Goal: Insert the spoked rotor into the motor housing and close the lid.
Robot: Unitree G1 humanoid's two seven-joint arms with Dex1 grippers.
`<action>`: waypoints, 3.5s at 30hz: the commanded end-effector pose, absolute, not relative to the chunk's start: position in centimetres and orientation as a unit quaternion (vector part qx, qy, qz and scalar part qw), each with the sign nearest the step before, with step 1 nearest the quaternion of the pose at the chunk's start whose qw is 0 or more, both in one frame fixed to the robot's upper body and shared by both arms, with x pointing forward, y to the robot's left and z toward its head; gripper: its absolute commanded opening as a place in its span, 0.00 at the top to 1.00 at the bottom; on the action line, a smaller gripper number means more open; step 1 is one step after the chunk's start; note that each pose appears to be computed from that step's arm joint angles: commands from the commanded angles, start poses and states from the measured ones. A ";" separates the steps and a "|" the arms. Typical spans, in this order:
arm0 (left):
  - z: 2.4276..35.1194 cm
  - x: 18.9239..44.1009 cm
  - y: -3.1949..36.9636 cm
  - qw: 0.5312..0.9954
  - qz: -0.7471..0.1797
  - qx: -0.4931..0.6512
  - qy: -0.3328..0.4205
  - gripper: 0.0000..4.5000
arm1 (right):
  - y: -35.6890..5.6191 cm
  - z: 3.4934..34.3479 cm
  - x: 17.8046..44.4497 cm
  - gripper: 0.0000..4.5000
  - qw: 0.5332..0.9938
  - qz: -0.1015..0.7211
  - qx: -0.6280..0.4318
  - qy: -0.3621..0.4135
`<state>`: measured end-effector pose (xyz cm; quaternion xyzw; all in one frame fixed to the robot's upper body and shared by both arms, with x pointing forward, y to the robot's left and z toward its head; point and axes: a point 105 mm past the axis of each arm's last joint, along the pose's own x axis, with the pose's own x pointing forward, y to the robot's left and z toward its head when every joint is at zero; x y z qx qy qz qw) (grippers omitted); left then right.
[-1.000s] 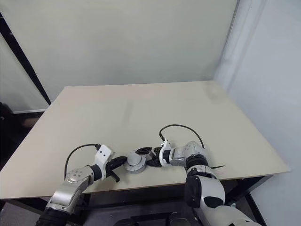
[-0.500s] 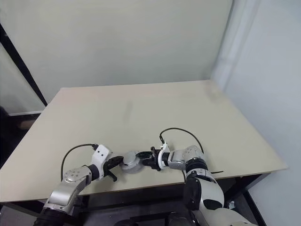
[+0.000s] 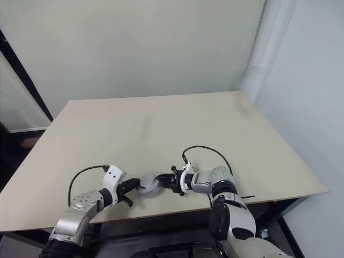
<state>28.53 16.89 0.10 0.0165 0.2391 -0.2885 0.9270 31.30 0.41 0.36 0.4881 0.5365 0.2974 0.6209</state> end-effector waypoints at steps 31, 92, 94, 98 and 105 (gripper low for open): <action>3.5 25.8 19.5 0.885 -0.182 -0.387 0.184 0.00 | 2.9 6.9 33.0 0.73 0.593 0.398 0.566 0.412; 7.7 29.2 15.0 0.772 -0.165 -0.612 0.034 0.56 | 4.0 8.0 32.9 0.00 0.650 0.440 0.507 0.357; 7.7 29.4 15.4 0.777 -0.158 -0.609 0.028 0.56 | 3.9 7.9 32.9 0.00 0.657 0.439 0.500 0.356; 7.8 30.0 16.9 0.796 -0.125 -0.592 0.008 0.56 | 3.2 7.5 34.4 0.00 0.732 0.419 0.443 0.303; 7.0 31.6 22.7 0.871 0.007 -0.492 -0.018 0.56 | 3.0 7.7 34.7 0.00 0.843 0.451 0.237 0.174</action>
